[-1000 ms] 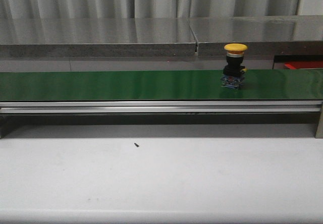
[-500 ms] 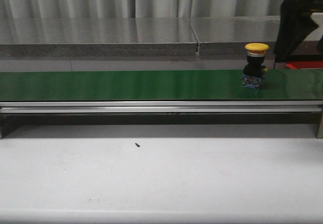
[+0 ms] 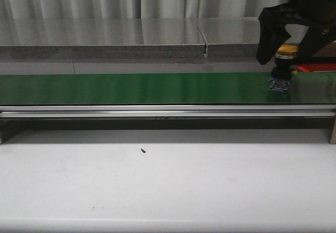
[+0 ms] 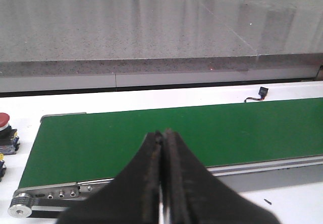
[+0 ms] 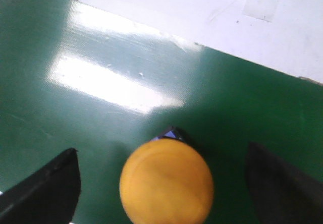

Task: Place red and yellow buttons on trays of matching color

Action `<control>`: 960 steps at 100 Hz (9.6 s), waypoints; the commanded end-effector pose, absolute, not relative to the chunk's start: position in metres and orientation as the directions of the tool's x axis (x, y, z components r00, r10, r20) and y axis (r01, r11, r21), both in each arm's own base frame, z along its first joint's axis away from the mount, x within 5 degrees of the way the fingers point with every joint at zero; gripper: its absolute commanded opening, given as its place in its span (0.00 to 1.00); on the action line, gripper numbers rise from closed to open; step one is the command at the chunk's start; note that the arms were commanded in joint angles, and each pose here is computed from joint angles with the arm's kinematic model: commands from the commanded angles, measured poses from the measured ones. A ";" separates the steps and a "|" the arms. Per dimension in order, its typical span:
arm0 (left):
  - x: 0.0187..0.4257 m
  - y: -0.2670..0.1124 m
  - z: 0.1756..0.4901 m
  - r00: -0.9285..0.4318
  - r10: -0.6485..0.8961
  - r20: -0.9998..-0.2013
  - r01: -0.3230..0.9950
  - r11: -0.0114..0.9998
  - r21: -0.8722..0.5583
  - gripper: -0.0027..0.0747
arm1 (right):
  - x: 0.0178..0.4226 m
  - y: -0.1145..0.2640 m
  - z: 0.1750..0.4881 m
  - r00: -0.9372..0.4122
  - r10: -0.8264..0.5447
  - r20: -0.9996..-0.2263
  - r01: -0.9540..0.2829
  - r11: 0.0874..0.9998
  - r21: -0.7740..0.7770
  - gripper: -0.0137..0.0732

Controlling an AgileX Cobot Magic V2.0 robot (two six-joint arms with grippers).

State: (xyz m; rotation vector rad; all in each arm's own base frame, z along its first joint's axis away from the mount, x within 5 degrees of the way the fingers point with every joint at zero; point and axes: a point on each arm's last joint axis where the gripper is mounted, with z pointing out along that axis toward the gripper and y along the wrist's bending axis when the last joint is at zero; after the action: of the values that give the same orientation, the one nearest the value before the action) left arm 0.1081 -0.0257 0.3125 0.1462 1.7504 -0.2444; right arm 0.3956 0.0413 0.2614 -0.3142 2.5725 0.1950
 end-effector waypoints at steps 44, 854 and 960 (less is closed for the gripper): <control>0.109 -0.025 0.328 -0.103 -0.068 -0.992 0.224 0.971 -0.090 0.01 | 0.387 0.014 0.308 -0.810 -0.101 -0.577 -0.189 0.978 0.093 0.34; 0.357 0.150 0.288 -0.648 -0.493 -0.581 -0.364 0.870 -0.333 0.01 | 0.113 -0.002 0.327 -0.419 -0.034 -0.907 -0.046 0.999 -0.016 0.08; 0.385 0.041 0.280 -0.793 -0.232 -0.564 -0.032 0.940 -0.341 0.59 | 0.113 -0.002 0.327 -0.420 -0.034 -0.907 -0.047 0.999 -0.016 0.08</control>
State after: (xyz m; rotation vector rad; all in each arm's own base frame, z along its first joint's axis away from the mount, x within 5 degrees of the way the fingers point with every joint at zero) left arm 0.3855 0.0431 0.2568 -0.2182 2.5386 -0.4326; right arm 0.1112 -0.0008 0.3139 -0.0695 2.0932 0.0262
